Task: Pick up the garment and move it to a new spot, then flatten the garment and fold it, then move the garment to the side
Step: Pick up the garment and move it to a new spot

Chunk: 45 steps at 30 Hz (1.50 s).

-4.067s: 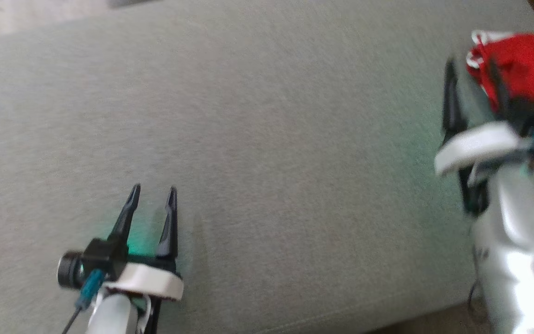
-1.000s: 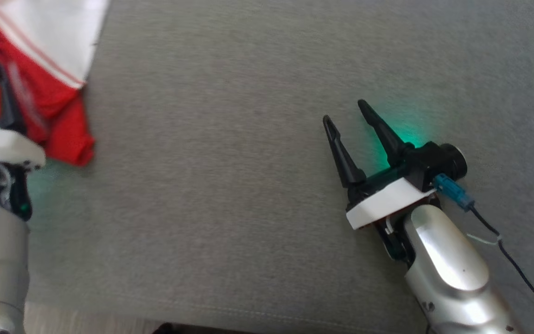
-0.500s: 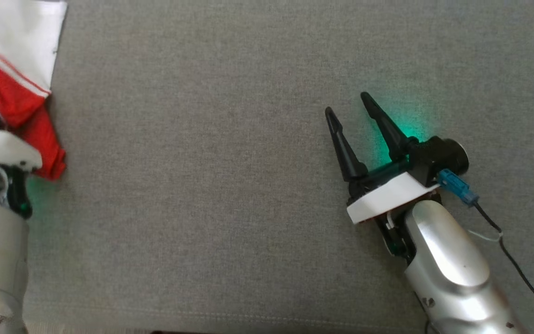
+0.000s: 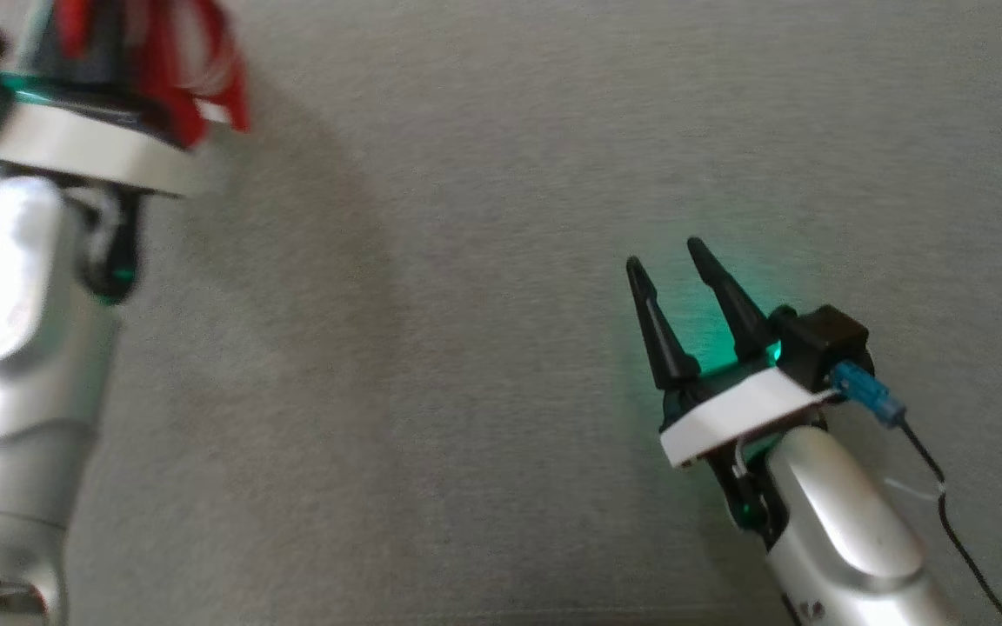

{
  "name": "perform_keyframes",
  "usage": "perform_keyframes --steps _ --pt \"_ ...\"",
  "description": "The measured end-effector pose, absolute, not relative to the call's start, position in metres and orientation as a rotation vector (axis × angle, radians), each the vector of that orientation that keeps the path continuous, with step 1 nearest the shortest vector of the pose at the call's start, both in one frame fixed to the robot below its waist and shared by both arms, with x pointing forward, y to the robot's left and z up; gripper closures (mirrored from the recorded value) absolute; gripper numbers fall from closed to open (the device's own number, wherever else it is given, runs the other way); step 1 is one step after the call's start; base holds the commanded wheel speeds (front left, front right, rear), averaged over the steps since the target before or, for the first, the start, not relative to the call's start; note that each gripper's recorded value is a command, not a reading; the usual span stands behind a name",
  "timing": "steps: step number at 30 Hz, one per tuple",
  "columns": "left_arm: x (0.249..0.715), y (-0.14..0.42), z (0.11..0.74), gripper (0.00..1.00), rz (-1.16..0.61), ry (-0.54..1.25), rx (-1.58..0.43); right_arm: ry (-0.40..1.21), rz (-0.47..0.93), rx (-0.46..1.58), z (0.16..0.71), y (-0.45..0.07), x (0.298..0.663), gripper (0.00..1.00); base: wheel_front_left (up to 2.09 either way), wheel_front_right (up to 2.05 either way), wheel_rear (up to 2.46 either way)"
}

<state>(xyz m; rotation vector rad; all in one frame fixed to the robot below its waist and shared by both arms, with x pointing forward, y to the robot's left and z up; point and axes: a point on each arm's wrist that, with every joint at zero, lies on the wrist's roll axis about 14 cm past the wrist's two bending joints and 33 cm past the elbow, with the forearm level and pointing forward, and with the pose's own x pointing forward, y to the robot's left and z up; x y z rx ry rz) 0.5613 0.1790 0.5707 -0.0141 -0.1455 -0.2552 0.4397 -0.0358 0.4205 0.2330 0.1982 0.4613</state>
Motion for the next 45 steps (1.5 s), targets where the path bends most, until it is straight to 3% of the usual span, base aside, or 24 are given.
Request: perform_keyframes --steps 8,15,16,17,18,23,31,38,45 --pt "0.54 0.017 0.592 1.0 -0.656 -0.213 -0.106 0.193 0.317 0.239 0.428 -0.088 0.415 0.0 0.0 0.0 0.0" --pt "0.5 -0.09 0.578 1.0 -0.888 -0.144 -0.285 0.182 0.167 0.229 0.433 -0.139 0.392 0.0 0.0 0.0 0.0" --pt "0.493 -0.1 0.57 0.95 -0.907 -0.117 -0.301 0.181 0.147 0.229 0.434 -0.145 0.389 0.0 0.0 0.0 0.0" --pt "0.487 -0.108 0.56 0.6 -0.92 -0.087 -0.313 0.178 0.129 0.23 0.434 -0.151 0.386 0.0 0.0 0.0 0.0" --pt "0.48 -0.114 0.549 0.0 -0.93 -0.056 -0.32 0.176 0.114 0.229 0.435 -0.156 0.384 0.0 0.0 0.0 0.0" --pt "0.467 -0.101 0.498 0.0 -0.867 0.075 -0.311 0.173 0.079 0.23 0.436 -0.166 0.376 0.0 0.0 0.0 0.0" --pt "0.467 0.009 0.465 0.0 -0.501 0.114 -0.368 0.152 0.142 0.195 0.442 -0.149 0.388 0.0 0.0 0.0 0.0" --pt "0.426 0.097 0.44 0.0 -0.266 0.144 -0.289 0.178 0.193 0.197 0.433 -0.128 0.384 0.0 0.0 0.0 0.0" --pt "0.388 0.131 0.437 0.0 -0.176 0.145 -0.229 0.173 0.232 0.2 0.436 -0.114 0.382 0.0 0.0 0.0 0.0"
